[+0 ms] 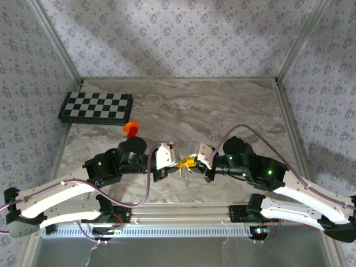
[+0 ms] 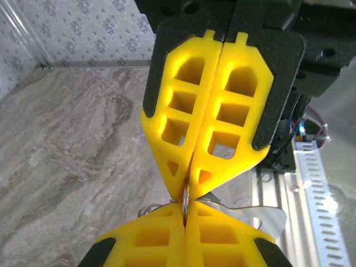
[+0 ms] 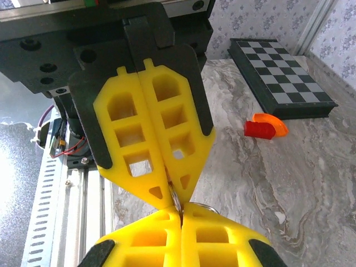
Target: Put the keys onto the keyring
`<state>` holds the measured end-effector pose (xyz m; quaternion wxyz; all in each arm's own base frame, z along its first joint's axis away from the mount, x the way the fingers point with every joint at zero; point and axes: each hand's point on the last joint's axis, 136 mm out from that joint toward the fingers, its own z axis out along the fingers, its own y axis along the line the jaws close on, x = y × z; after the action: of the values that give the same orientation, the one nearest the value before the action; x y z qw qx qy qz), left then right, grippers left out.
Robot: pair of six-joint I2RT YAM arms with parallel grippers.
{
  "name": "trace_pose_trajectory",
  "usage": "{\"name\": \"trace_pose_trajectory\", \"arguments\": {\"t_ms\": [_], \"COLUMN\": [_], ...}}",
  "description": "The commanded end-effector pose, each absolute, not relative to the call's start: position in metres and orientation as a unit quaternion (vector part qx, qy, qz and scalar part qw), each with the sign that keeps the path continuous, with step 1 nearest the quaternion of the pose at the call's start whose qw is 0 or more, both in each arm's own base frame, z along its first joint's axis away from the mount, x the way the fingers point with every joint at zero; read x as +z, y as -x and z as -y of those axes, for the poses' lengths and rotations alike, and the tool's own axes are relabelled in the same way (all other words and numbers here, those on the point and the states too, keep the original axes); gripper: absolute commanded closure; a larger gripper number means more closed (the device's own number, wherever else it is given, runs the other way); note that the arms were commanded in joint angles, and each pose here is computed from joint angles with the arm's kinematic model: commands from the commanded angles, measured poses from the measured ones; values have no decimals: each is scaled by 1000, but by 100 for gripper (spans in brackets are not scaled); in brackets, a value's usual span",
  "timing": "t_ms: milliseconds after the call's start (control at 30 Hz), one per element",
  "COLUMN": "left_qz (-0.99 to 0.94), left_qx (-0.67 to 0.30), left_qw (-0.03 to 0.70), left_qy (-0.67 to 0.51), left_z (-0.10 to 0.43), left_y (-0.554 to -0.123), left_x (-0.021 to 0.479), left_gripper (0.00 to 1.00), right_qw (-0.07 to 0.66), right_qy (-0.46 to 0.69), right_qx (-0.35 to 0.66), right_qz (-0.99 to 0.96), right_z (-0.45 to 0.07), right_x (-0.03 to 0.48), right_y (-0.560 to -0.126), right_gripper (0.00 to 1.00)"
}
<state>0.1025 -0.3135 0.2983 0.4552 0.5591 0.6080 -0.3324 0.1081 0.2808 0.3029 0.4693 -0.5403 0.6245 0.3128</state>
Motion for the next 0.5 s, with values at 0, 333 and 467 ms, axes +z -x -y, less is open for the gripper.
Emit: {"name": "trace_pose_trajectory", "arguments": {"t_ms": [0, 333, 467], "left_qz": [-587, -521, -484], "left_qx": [-346, -412, -445], "left_qw": [478, 529, 547], "left_qy": [-554, -528, -518], "left_z": [316, 300, 295], "left_y": [-100, -79, -68], "left_x": [317, 355, 368], "left_gripper": [100, 100, 100], "right_qw": [483, 512, 517], "right_qy": [547, 539, 540], "right_qx": [331, 364, 375], "right_qz": [-599, -561, -548], "right_z": [-283, -272, -274], "right_x": [321, 335, 342], "right_y": [-99, -85, -81], "right_gripper": [100, 73, 72]}}
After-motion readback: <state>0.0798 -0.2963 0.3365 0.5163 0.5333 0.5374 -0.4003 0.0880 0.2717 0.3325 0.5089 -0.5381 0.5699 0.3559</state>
